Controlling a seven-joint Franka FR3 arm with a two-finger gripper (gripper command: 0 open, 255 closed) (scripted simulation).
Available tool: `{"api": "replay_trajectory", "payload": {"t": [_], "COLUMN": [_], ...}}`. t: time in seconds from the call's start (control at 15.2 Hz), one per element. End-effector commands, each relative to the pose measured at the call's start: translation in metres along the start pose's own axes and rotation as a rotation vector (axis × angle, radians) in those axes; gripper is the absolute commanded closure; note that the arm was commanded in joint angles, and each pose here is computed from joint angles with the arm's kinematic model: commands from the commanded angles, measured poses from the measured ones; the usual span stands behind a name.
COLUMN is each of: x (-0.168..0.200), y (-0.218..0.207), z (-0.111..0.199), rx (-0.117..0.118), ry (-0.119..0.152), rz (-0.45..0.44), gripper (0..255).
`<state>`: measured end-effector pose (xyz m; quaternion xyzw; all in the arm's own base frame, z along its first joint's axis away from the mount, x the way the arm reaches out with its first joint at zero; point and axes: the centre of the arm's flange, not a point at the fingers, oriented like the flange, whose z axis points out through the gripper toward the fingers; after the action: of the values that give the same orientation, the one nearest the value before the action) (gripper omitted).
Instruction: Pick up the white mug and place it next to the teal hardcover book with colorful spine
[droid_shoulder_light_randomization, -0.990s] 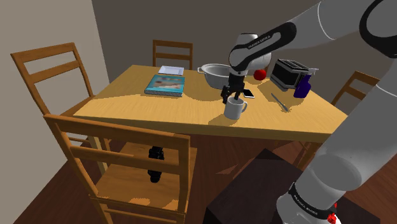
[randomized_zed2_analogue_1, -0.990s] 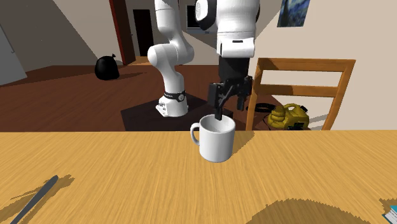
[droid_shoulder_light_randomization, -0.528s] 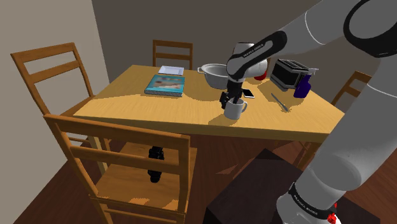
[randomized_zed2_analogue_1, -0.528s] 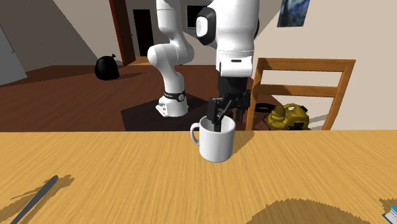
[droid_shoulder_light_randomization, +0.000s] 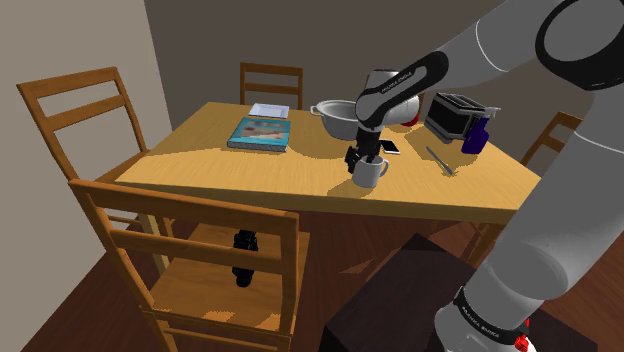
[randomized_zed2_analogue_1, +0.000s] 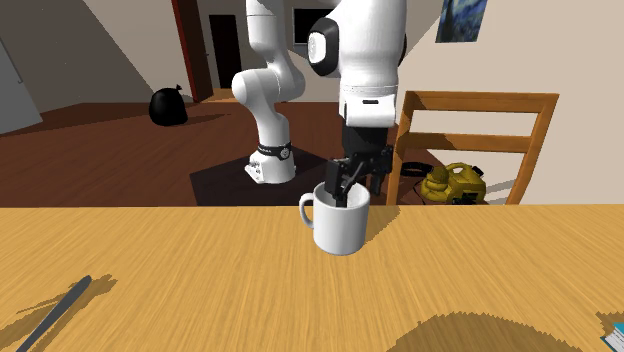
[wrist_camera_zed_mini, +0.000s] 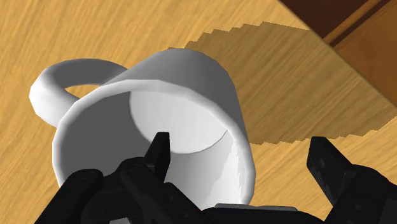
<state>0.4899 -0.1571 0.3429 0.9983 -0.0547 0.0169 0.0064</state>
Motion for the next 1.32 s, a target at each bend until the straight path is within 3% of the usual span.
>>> {"api": "replay_trajectory", "payload": {"t": [0.0, 0.59, 1.25], "x": [0.0, 0.0, 0.002], "y": [0.0, 0.0, 0.001], "z": [0.0, 0.0, -0.053], "rx": [0.0, 0.0, 0.0], "ry": [0.0, 0.0, 0.0], "rz": [0.0, 0.0, 0.0], "gripper": [255, 255, 255]}}
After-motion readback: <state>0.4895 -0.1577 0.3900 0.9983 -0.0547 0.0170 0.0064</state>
